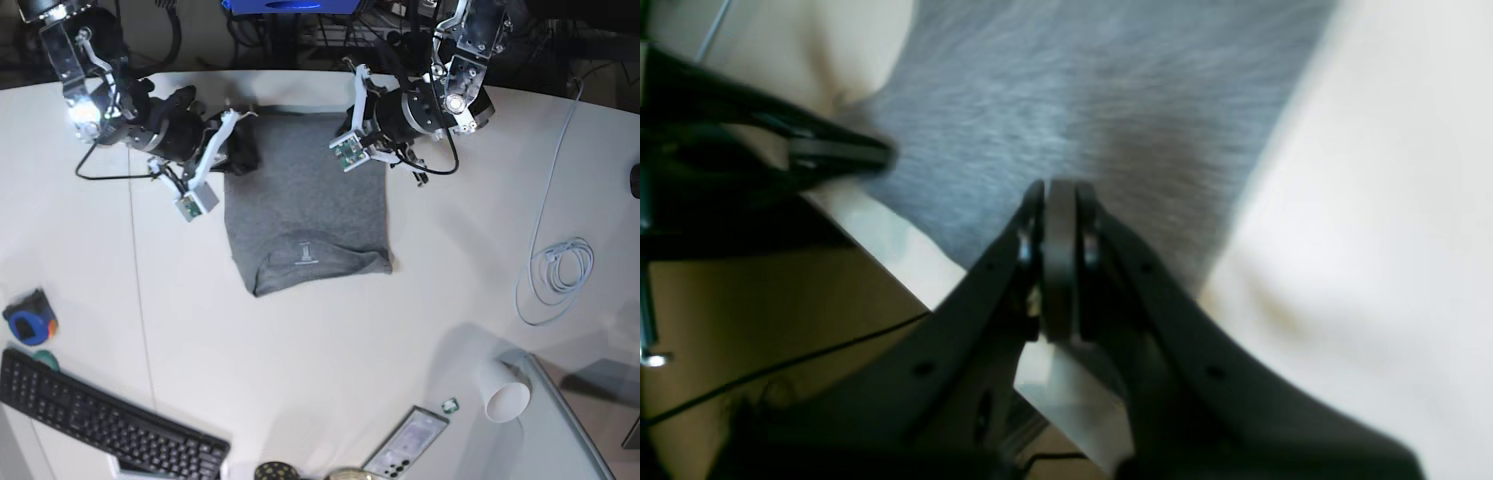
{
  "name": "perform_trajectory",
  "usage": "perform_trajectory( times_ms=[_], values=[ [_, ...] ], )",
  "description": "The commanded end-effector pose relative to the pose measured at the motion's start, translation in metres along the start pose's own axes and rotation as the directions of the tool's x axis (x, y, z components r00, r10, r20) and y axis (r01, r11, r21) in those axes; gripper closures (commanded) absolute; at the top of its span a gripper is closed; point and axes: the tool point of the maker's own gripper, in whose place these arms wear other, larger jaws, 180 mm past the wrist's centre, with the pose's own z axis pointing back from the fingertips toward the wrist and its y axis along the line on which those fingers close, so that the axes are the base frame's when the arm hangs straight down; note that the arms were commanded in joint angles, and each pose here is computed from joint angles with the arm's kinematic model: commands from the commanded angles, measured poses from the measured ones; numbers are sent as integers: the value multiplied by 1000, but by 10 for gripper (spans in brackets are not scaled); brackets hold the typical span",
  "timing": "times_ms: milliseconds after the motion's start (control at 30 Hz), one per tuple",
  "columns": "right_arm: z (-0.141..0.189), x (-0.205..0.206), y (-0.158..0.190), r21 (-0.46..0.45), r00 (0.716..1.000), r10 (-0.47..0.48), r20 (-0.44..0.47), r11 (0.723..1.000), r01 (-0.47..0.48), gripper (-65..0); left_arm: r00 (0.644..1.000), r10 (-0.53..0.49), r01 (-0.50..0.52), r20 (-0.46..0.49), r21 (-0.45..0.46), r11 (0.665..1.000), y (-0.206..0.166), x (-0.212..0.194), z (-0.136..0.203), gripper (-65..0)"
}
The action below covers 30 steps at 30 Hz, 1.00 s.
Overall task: Layout the t-shirt on the table in an organized manner, then fold the t-shirt properly
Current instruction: 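Straighten the collar edge of the folded shirt with both grippers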
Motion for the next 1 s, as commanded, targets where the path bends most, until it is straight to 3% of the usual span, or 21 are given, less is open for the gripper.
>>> perform_trajectory(
  times_ms=[0, 133, 300, 567, 900, 967],
  values=[
    [0, 5, -4, 0, 1000, 3, 18, 1000, -3, -8, 1000, 10, -10, 16, 2, 1000, 2, 2, -1, 0],
    [-11, -15, -12, -9, 999, -32, 0, 999, 32, -8, 999, 37, -38, -37, -30, 999, -6, -18, -10, 0],
    [-14, -23, -15, -13, 999, -43, -11, 999, 43, -8, 999, 27, -27, -22, -8, 1000, 2, -12, -7, 0],
    [7, 12, 11, 25, 996, 32, 87, 999, -35, -8, 995, -58, 48, 78, 117, 992, 38, 31, 25, 0],
    [15, 25, 15, 31, 990, 67, 120, 997, -72, -9, 996, -26, 12, 88, 147, 989, 42, 25, 37, 0],
    [24, 22, 3, -2, 991, 67, 118, 998, -67, -9, 997, 2, -14, 72, 160, 987, 40, 12, 44, 0]
  ],
)
